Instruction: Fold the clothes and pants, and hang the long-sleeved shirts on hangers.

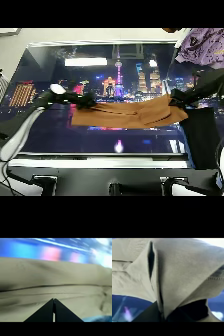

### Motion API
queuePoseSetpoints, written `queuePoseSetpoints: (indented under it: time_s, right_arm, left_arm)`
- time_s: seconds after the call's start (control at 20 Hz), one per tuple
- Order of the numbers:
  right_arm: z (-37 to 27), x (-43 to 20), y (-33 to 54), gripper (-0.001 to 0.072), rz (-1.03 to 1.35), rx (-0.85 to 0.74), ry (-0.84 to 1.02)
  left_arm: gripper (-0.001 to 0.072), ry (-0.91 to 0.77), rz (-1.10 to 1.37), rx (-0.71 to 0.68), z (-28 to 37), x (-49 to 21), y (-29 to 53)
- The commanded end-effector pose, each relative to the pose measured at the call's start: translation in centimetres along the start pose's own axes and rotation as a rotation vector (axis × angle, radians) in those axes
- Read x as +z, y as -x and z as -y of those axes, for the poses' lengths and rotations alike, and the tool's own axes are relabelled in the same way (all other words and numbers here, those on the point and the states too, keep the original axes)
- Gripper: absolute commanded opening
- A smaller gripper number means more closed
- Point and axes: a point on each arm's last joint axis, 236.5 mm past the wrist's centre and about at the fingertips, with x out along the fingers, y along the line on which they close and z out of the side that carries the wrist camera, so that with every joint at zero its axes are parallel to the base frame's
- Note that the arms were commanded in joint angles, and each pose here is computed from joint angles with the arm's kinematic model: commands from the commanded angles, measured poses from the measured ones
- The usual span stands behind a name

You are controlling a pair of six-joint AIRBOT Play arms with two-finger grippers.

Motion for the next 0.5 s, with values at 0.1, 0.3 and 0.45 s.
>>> queuePoseSetpoints:
  time_s: [0.1,0.3,0.45]
  right_arm:
    - [1.2,0.8,4.8,0.0029,0.072,-0.115,-0.014]
    - [0.7,1.3,7.1,0.0029,0.124,-0.127,-0.005]
    - [0.4,1.0,8.1,0.0029,0.142,-0.127,-0.004]
  left_arm:
    - [0.0014,-0.043,-0.153,-0.143,10.5,-8.0,-10.9]
    - [0.0013,-0.051,-0.209,-0.183,15.2,-12.1,-16.2]
    - [0.0014,-0.009,-0.205,-0.237,18.4,-13.8,-19.2]
